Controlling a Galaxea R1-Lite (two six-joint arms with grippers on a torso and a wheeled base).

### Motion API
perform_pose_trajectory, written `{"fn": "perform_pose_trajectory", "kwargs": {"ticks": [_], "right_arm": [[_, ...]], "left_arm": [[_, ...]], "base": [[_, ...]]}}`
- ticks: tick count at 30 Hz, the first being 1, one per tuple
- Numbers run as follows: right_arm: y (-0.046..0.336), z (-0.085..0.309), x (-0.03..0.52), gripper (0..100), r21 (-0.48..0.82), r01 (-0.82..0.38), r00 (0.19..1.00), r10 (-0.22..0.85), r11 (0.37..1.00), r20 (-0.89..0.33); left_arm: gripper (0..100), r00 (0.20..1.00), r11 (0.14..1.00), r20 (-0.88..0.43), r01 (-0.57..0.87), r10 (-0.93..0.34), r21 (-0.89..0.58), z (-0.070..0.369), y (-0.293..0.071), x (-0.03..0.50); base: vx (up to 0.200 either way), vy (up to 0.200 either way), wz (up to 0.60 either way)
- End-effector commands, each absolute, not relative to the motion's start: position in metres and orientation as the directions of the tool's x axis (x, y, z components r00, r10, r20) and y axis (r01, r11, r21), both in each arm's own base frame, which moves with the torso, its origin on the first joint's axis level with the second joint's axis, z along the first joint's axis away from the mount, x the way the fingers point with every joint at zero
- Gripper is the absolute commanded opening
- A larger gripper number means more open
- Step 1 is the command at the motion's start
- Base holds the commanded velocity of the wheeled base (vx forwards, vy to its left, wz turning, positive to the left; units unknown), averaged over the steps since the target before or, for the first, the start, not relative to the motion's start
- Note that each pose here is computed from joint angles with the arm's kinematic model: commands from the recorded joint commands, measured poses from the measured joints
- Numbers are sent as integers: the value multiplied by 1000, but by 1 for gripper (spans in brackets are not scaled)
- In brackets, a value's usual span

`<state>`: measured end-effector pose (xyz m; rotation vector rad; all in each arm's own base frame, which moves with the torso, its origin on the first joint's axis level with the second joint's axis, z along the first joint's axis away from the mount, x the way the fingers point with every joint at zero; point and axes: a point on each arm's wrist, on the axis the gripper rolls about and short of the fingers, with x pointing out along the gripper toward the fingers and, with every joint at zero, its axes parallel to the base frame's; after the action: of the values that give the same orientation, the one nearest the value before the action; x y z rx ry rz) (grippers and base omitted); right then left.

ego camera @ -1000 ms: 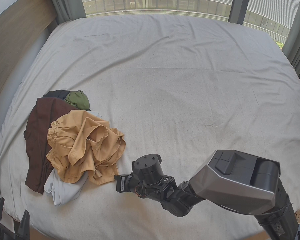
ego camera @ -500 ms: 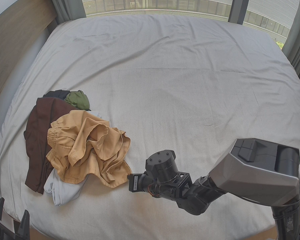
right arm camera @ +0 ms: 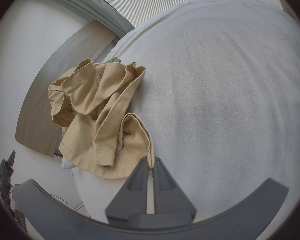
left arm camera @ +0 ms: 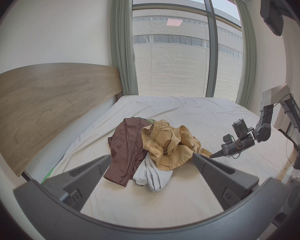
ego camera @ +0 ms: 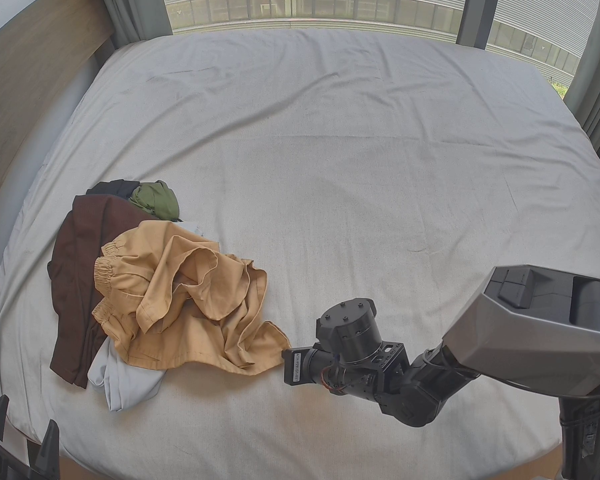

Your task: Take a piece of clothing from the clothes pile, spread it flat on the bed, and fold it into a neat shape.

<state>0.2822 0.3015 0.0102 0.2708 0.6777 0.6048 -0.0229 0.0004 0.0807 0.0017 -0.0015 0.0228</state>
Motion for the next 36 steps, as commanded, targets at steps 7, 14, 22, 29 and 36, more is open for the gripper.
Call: {"fn": "perform_pose_trajectory", "kwargs": {"ticks": [7, 14, 22, 29, 36], "right_arm": [[273, 20, 281, 0, 376, -409, 650, 555, 831, -518], [255, 22, 276, 0, 355, -402, 663, 536, 844, -524], [241, 18, 269, 0, 345, -395, 672, 523, 852, -524], [230, 19, 262, 0, 335, -387, 678, 512, 859, -527], [221, 24, 258, 0, 309, -382, 690, 491, 871, -532]], "left_arm": [[100, 1000, 1000, 0, -25, 25, 2, 75, 0, -23], [100, 1000, 1000, 0, -25, 25, 3, 75, 0, -23], [100, 1000, 1000, 0, -25, 25, 3, 75, 0, -23], [100, 1000, 1000, 0, -25, 25, 3, 75, 0, -23], [100, 1000, 1000, 0, -23, 23, 8, 75, 0, -23]], "base": [[0, 0, 0], [0, 0, 0], [0, 0, 0], [0, 0, 0], [0, 0, 0]]}}
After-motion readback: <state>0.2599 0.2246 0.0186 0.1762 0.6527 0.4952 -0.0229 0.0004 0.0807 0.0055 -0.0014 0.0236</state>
